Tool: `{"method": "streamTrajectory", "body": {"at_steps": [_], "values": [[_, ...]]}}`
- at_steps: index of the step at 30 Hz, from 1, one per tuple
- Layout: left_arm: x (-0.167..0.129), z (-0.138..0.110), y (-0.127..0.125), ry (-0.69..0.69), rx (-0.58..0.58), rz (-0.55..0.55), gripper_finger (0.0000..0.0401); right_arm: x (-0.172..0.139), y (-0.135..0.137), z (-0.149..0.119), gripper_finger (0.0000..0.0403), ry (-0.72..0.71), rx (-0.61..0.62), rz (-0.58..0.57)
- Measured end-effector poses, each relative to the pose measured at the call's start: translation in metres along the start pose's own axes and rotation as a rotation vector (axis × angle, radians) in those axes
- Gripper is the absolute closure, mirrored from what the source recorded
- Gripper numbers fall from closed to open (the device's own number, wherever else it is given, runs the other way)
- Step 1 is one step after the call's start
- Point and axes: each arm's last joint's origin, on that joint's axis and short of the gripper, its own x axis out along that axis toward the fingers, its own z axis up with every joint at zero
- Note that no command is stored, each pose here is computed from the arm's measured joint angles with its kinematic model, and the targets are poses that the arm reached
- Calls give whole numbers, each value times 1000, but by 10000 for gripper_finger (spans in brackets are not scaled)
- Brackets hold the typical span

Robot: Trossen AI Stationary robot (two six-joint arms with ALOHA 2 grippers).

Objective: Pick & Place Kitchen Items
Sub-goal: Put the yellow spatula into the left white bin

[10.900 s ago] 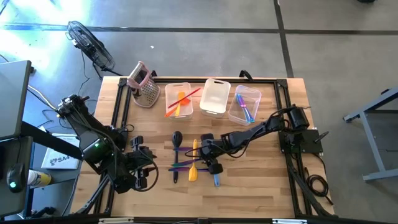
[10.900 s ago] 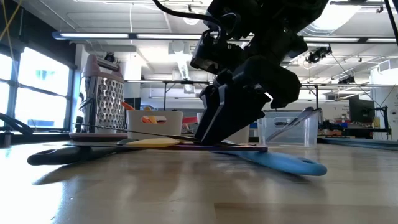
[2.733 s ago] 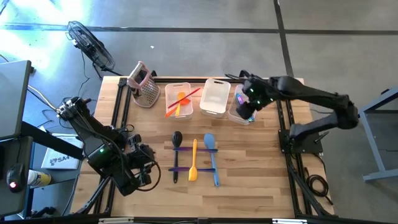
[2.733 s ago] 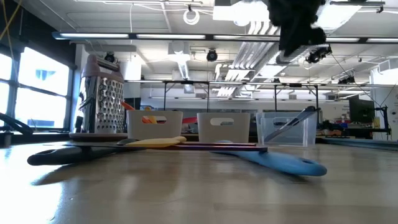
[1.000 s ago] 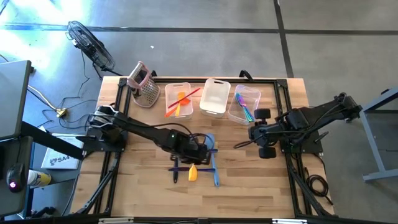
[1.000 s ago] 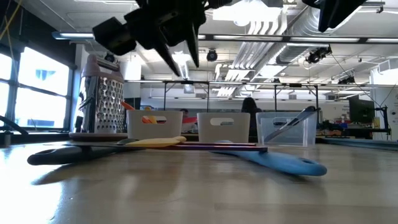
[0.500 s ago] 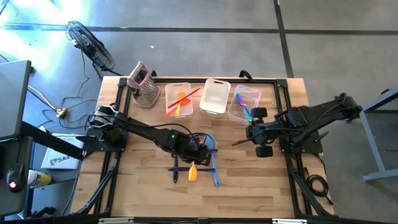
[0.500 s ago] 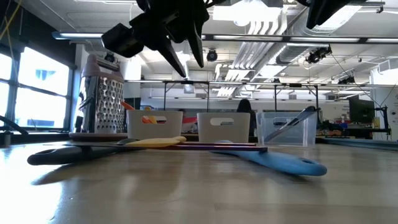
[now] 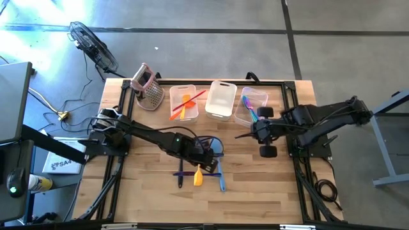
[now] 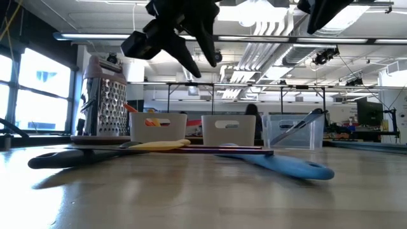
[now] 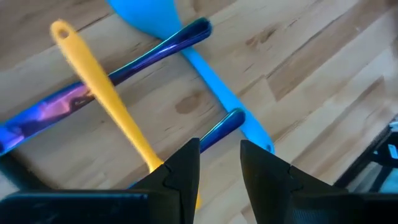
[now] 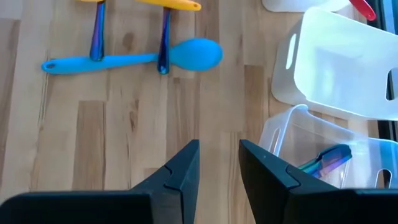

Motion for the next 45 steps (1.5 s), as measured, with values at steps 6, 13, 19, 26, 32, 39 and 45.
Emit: {"method": "streamTrajectory", "body": {"at_steps": [6, 13, 19, 26, 32, 39, 45], "values": [[0, 0, -1, -3, 17, -9, 260, 1, -5, 2, 298, -10, 42, -8], [0, 1, -2, -9, 61, -15, 178, 2, -7, 2, 298, -8, 54, -13], [0, 1, -1, -31, 65, -8, 157, 1, -7, 5, 298, -38, 60, -9], [0, 1, -1, -33, 132, -4, 157, 1, -6, 9, 298, -78, 71, -4], [0, 1, -1, -33, 176, -3, 157, 1, -6, 11, 298, -98, 108, 0], [0, 1, -1, -29, 98, -3, 157, 1, -6, 11, 298, -100, 126, 1], [0, 1, 2, 16, -43, 13, 157, 1, -6, 10, 298, -93, 89, 0]]}}
